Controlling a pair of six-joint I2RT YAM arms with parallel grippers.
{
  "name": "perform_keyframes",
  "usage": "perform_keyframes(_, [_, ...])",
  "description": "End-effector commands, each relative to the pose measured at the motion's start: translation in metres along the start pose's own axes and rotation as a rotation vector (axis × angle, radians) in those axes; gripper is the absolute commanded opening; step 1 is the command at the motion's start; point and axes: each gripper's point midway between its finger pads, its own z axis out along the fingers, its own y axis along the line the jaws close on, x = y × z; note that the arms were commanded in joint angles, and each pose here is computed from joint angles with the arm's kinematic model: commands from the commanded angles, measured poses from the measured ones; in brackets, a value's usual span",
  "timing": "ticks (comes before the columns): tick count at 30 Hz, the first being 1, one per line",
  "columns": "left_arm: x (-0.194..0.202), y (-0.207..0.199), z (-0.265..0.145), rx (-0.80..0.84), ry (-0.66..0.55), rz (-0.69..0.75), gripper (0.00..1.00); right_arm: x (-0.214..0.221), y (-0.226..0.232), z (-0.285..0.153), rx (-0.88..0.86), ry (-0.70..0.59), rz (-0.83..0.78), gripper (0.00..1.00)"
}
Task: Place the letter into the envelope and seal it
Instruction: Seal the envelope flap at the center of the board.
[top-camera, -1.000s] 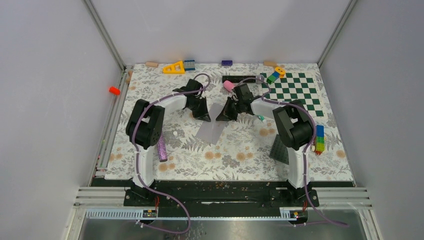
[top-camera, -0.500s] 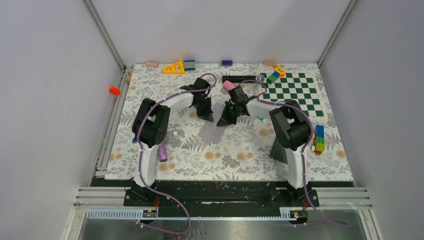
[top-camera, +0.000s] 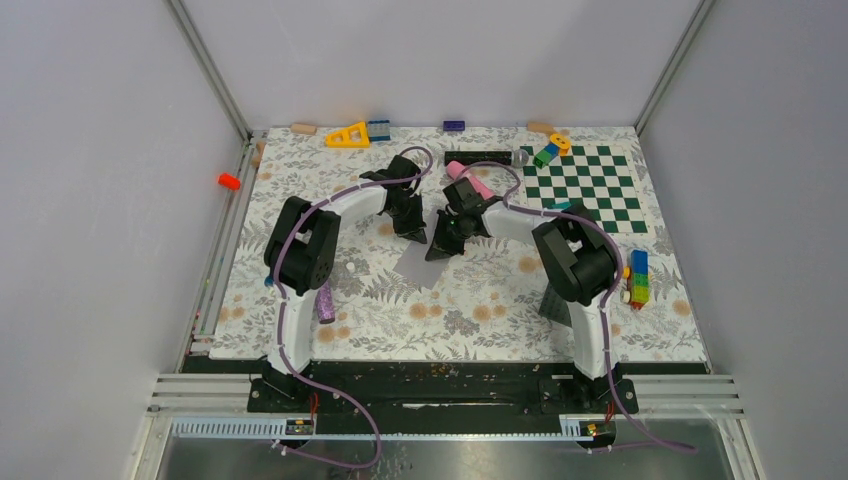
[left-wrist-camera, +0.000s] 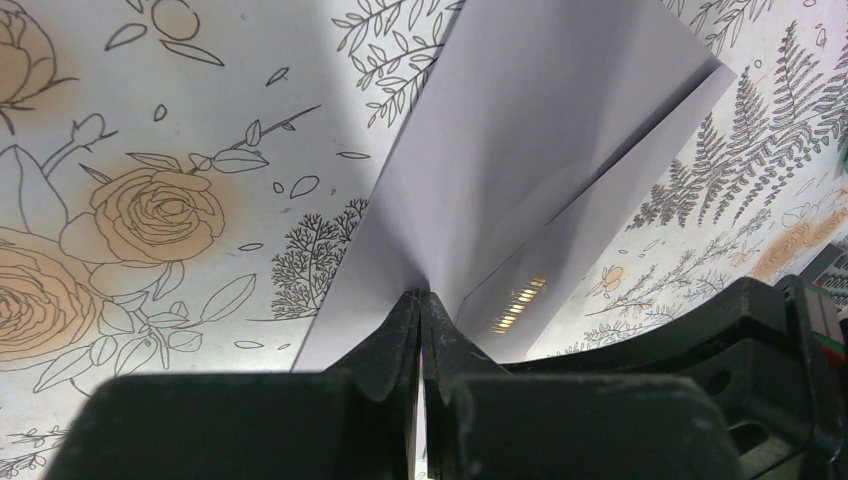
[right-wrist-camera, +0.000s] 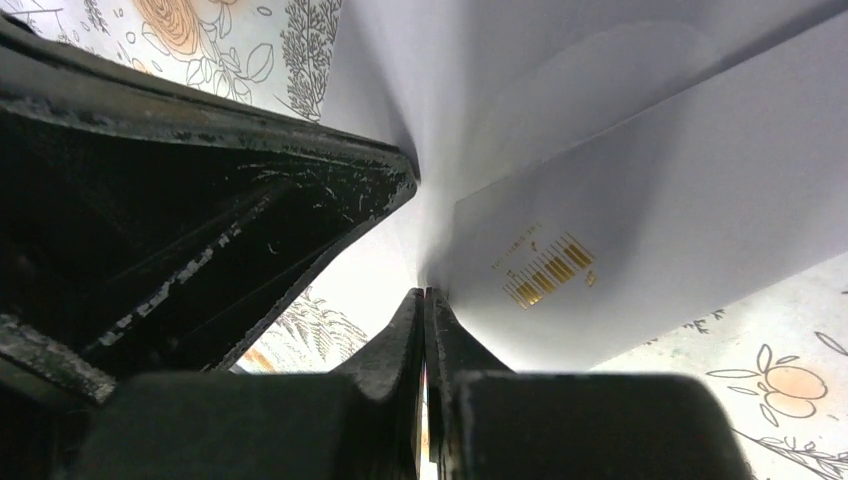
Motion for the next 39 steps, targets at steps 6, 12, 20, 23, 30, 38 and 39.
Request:
perform_keyframes(6, [0.014, 0.034, 0.017, -0.130, 0.035, -0.007, 0.00, 0.001, 0.031, -0.020, -0.158, 0.032, -0.020, 0.00])
perform_keyframes(12, [0.013, 0.034, 0.016, -0.131, 0.027, -0.001, 0.00, -0.035, 0.038, -0.044, -0.211, -0.037, -0.002, 0.00])
perform_keyframes(20, [0.014, 0.031, 0.017, -0.129, 0.030, 0.003, 0.00, -0.047, -0.007, -0.031, 0.022, -0.076, -0.002, 0.00])
perform_keyframes(23, [0.014, 0.031, 0.017, -0.129, 0.031, 0.003, 0.00, -0.039, -0.013, -0.022, 0.083, -0.047, -0.035, 0.00])
perform_keyframes(30, [0.015, 0.031, 0.016, -0.128, 0.031, 0.003, 0.00, -0.018, -0.025, -0.009, 0.204, -0.012, -0.098, 0.00])
perform_keyframes(38, [0.015, 0.032, 0.017, -0.132, 0.031, 0.002, 0.00, 0.000, -0.019, -0.006, 0.211, 0.023, -0.135, 0.00])
perform_keyframes(39, [0.015, 0.032, 0.017, -0.133, 0.031, 0.002, 0.00, 0.003, -0.018, -0.006, 0.210, 0.026, -0.142, 0.00])
